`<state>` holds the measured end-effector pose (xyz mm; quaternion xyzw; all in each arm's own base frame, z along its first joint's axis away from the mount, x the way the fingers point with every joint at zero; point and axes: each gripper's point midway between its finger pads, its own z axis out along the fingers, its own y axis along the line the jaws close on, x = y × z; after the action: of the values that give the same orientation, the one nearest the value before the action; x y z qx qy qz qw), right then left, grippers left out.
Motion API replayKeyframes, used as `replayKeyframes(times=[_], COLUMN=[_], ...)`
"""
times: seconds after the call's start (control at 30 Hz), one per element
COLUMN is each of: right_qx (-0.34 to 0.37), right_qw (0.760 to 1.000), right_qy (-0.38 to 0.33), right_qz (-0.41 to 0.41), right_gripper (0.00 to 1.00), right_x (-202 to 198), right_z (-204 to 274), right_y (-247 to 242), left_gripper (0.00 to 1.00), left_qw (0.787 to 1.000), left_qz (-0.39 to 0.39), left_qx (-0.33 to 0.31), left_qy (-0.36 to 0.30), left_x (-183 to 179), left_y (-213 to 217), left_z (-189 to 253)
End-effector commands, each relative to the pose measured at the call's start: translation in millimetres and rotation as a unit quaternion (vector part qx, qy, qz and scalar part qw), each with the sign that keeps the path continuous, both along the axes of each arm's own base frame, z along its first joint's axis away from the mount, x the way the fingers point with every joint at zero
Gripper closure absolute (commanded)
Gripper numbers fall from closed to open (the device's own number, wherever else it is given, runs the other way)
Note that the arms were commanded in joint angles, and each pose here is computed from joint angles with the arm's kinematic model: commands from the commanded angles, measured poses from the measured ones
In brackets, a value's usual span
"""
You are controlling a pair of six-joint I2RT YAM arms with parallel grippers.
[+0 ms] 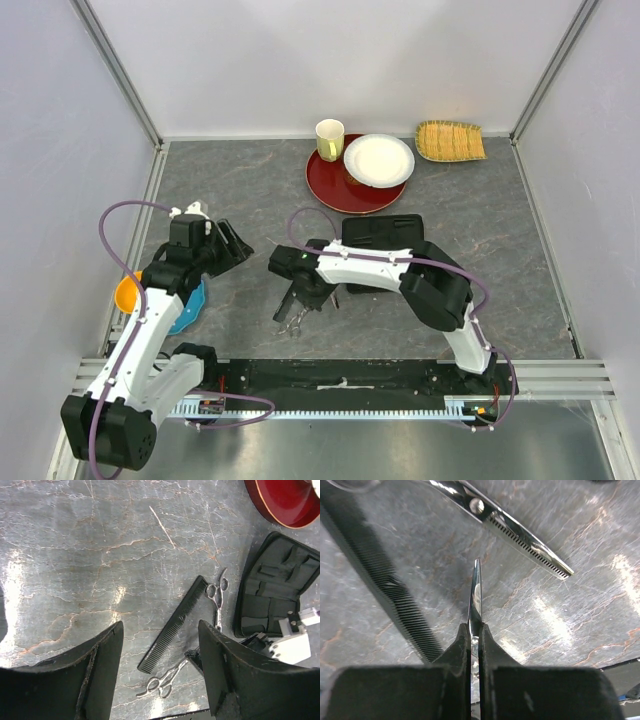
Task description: Sort the hair-cutting tools
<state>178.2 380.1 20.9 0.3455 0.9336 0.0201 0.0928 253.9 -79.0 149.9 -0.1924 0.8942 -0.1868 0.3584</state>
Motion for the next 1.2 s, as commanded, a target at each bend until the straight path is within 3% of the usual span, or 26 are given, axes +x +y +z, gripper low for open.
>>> replayKeyframes(times=[0.0, 0.37, 0.57, 0.7, 0.83, 1.0, 1.1, 1.17], right_qx=[0.028, 0.086, 0.100, 0.129, 0.159, 0.205, 0.222, 0.231], right_qw=[0.998, 0.986, 0.973, 0.963, 0.956, 0.949, 0.946, 0.943], right_qy=[-0.062, -0.144, -0.200, -0.224, -0.228, -0.217, -0.216, -0.219], right_qz=[-0.006, -0.021, -0.059, -0.084, -0.092, -0.098, -0.099, -0.099], right_gripper=[1.00, 1.00, 1.00, 1.00, 1.00, 1.00, 1.00, 1.00], right_x=[25, 63, 99, 116, 124, 129, 133, 136], right_z=[44, 114, 157, 182, 199, 211, 217, 223], right_y=[-6, -34, -73, -86, -85, -75, -71, -68], left_gripper=[0.32, 0.29, 0.25, 0.24, 0.21, 0.20, 0.20, 0.20], left_qw=[0.999, 0.991, 0.949, 0.927, 0.890, 0.870, 0.866, 0.874], left_qz=[-0.019, -0.053, -0.220, -0.239, -0.274, -0.312, -0.326, -0.315], left_qx=[-0.037, -0.068, -0.178, -0.232, -0.264, -0.271, -0.264, -0.261], left_qy=[-0.016, -0.098, -0.140, -0.174, -0.251, -0.267, -0.273, -0.263], left_x=[-1, -5, -16, -19, -19, -26, -28, -21], left_y=[-13, -24, -83, -95, -108, -133, -151, -158], left_z=[12, 58, 82, 91, 115, 113, 110, 103])
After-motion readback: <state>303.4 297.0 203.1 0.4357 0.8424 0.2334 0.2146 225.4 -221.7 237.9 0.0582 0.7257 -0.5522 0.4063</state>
